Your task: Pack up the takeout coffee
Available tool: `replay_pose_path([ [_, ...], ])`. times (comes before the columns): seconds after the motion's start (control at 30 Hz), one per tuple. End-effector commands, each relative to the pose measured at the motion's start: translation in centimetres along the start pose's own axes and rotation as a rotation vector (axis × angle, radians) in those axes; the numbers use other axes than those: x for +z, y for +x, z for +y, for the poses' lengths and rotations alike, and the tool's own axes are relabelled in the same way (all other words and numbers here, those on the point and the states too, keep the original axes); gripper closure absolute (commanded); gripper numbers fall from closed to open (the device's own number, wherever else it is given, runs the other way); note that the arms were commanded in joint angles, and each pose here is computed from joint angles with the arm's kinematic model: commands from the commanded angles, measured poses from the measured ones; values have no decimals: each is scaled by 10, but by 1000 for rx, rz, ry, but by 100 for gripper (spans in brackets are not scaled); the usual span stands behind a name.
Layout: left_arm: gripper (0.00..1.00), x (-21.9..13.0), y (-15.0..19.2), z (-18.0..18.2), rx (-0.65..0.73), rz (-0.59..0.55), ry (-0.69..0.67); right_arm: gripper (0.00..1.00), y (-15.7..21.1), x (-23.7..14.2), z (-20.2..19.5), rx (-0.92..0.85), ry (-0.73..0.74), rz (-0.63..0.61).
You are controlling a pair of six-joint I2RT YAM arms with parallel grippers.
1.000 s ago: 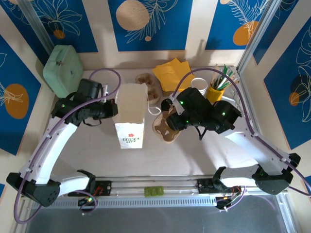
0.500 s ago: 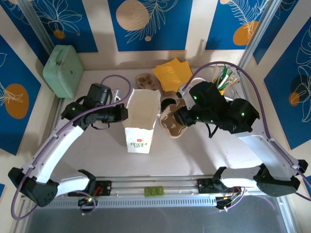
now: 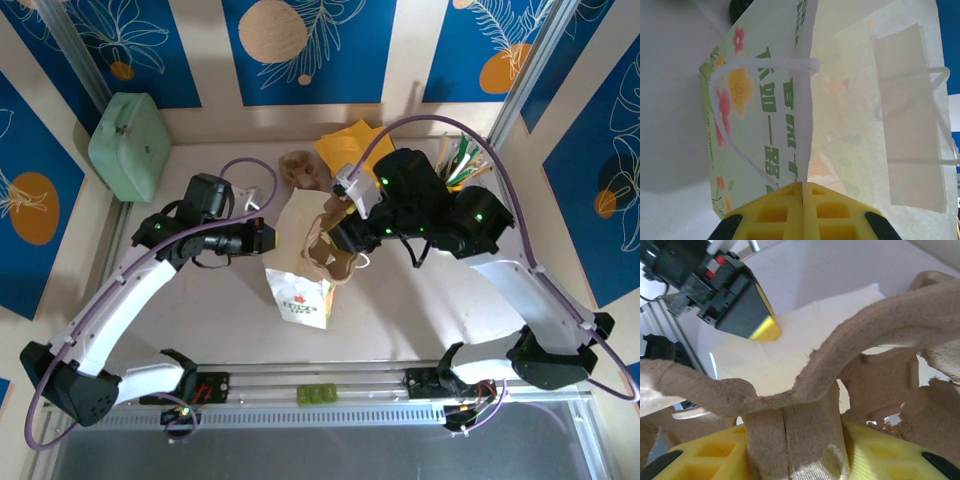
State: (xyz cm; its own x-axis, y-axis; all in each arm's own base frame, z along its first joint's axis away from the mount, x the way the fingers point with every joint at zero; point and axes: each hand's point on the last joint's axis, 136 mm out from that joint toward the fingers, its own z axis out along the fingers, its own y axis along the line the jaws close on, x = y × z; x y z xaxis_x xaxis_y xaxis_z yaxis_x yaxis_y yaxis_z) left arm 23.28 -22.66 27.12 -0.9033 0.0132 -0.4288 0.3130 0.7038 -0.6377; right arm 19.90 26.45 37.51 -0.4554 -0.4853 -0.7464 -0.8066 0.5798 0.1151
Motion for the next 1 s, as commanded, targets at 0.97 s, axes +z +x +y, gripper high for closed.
replay_pose_path([
  [0.97,100,11,6,-8,96,29,78,57,13,72,-6,50,-256,176],
])
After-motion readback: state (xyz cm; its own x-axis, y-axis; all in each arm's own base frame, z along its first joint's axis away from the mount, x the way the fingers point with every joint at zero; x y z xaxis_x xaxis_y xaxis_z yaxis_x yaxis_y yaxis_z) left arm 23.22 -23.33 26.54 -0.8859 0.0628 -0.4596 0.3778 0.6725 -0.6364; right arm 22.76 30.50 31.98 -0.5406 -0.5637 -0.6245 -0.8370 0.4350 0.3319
